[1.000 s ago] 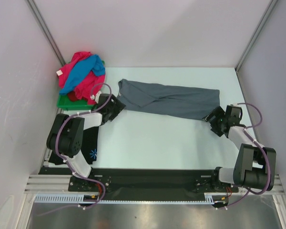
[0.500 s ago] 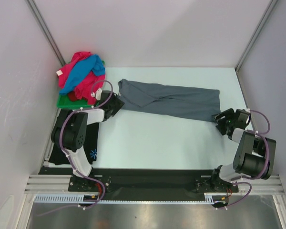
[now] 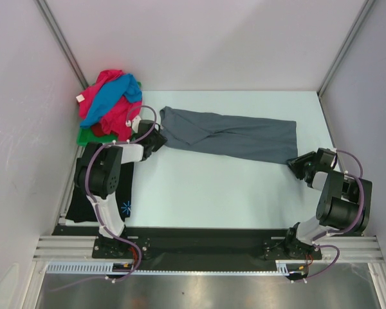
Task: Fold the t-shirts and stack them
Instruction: Fold the tshirt
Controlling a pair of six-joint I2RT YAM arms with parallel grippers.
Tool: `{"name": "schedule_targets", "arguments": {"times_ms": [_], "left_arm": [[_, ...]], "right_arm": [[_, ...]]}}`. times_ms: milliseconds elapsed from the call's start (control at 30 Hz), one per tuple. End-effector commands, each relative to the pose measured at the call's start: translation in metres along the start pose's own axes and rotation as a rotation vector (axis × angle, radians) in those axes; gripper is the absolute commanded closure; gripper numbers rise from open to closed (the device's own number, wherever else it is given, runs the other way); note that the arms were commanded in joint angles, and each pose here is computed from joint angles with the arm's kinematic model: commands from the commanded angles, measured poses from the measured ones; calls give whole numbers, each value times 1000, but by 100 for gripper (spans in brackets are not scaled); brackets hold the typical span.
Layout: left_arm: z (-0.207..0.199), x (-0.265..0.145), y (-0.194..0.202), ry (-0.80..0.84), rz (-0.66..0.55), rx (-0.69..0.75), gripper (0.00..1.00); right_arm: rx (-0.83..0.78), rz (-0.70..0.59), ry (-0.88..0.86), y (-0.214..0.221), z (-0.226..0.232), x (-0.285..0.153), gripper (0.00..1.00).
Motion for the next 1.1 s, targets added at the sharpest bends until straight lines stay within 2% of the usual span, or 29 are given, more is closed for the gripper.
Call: {"name": "schedule_targets", "arguments": {"times_ms": [0, 167, 300, 367, 600, 733, 900, 1067], "left_arm": [[-7, 7, -12, 33, -42, 10, 62], [-11, 6, -12, 64, -45, -12, 63], [-13, 6, -16, 75, -56, 0, 66], [-13, 7, -17, 67, -61, 5, 67], [-21, 15, -29, 101, -89, -7, 71], [-29, 36, -31, 126, -82, -18, 73], [-44, 59, -45, 165, -115, -46, 74], [-57, 83, -65, 235, -155, -8, 75]], "right_arm": [[34, 34, 153, 10, -27, 2, 63], [28, 36, 172, 8, -28, 5, 65], [23, 41, 169, 8, -28, 5, 85], [22, 43, 171, 8, -28, 6, 99], [-21, 99, 175, 16, -27, -5, 100], [-89, 145, 141, 33, -19, -25, 100], [-190, 217, 120, 73, -6, -54, 100], [-271, 358, 86, 126, -8, -77, 100]]}}
Point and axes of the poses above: each gripper's point midway between its finger pads, its own x axis out along the fingers, its own z axis along the line the jaws close on, y = z × x, the point moved 8 cm from there along -x, back along the fingers, and after that the axes turned 5 degrees about x, right-handed, at the moved point
